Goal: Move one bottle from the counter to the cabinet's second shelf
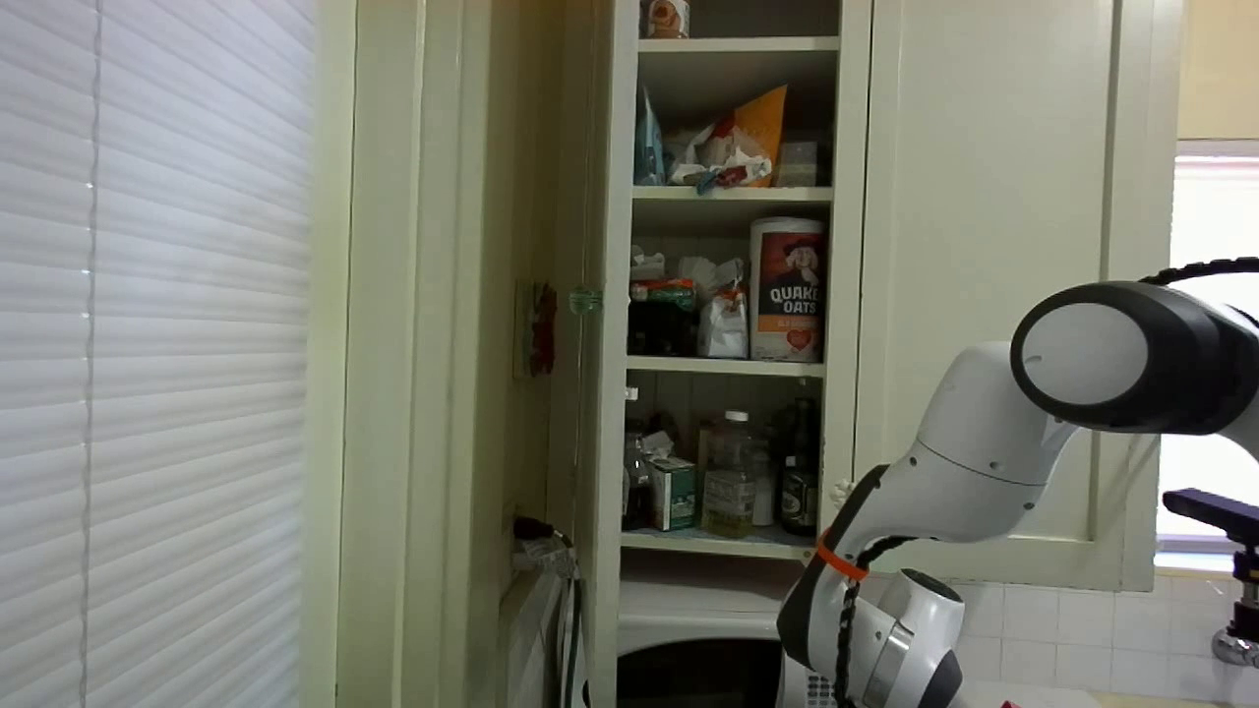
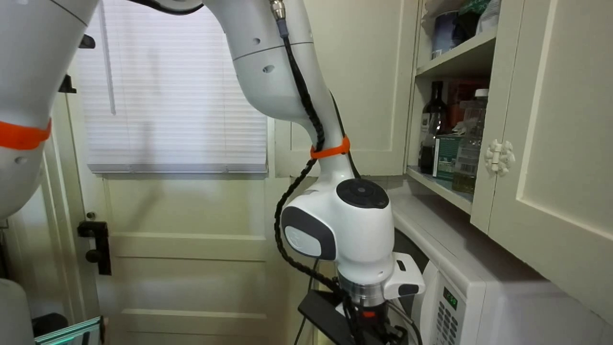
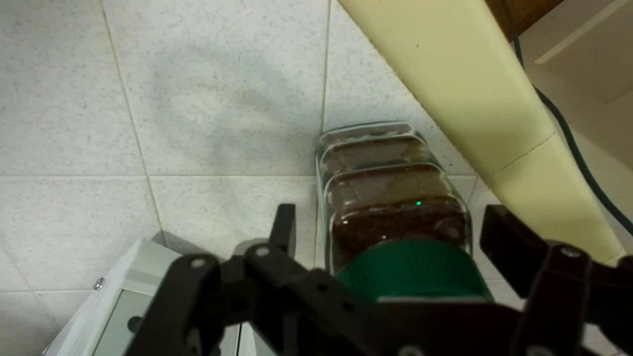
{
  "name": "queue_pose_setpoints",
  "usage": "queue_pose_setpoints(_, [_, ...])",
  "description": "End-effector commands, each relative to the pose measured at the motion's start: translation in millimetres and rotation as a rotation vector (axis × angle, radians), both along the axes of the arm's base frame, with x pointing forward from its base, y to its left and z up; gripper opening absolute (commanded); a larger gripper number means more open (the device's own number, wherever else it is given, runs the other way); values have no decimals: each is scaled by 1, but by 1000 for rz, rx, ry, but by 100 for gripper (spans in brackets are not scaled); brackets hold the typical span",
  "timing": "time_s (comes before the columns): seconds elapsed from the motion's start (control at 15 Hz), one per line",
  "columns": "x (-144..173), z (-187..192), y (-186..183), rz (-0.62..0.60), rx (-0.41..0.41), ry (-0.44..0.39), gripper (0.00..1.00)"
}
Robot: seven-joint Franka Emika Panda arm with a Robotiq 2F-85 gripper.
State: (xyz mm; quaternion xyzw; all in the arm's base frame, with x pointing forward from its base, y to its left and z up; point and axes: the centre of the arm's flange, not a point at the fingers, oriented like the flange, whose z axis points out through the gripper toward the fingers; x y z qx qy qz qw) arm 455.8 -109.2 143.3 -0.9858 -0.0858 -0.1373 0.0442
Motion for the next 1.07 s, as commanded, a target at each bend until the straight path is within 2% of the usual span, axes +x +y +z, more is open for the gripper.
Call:
queue_pose_setpoints(0.0, [-2,-13,0,-24,-11,-9,90])
queue_pose_setpoints(0.07, [-2,-14,1,-27,-12,-9,73])
queue_pose_setpoints(0.13, [-2,-14,1,-32,-13,-10,71])
queue_pose_setpoints(0.33, [-2,-15,0,-42,-22,-22,48])
queue_pose_setpoints(1.0, [-10,18,-11,-52,-34,-3,48])
